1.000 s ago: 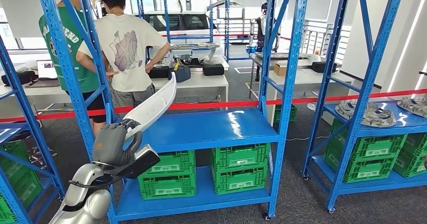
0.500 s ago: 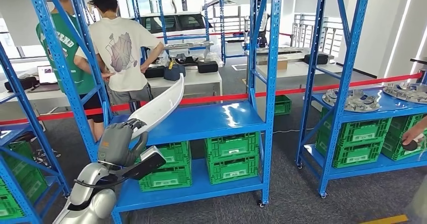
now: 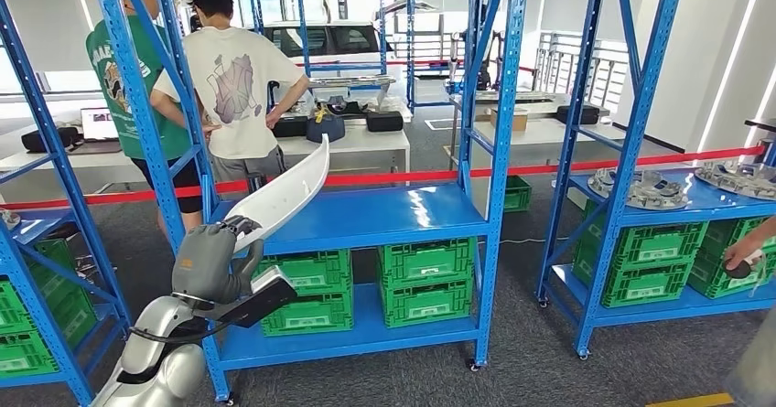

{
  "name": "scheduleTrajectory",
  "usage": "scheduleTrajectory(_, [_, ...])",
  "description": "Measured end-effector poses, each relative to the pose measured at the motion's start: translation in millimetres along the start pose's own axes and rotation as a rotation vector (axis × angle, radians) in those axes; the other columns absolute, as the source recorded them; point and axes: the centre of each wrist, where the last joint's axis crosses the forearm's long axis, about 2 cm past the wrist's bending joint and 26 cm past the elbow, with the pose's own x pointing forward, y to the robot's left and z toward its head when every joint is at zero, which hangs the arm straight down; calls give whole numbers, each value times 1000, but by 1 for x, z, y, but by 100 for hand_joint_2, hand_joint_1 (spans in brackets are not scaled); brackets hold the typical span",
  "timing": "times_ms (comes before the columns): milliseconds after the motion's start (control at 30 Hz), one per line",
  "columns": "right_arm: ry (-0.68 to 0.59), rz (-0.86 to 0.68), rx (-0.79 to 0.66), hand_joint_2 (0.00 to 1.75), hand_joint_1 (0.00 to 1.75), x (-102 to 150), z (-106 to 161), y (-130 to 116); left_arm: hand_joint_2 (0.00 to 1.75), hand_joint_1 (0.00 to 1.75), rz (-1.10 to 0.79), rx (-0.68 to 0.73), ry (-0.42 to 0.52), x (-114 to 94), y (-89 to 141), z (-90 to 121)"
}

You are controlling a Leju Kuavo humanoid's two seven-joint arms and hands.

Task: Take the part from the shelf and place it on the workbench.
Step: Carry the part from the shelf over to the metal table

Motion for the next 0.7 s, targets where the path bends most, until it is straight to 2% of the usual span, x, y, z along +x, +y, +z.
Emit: scheduleTrajectory(700, [2,13,-18,0,0,-1,0,1,175,175,-25,-11,-12,-5,-2,8])
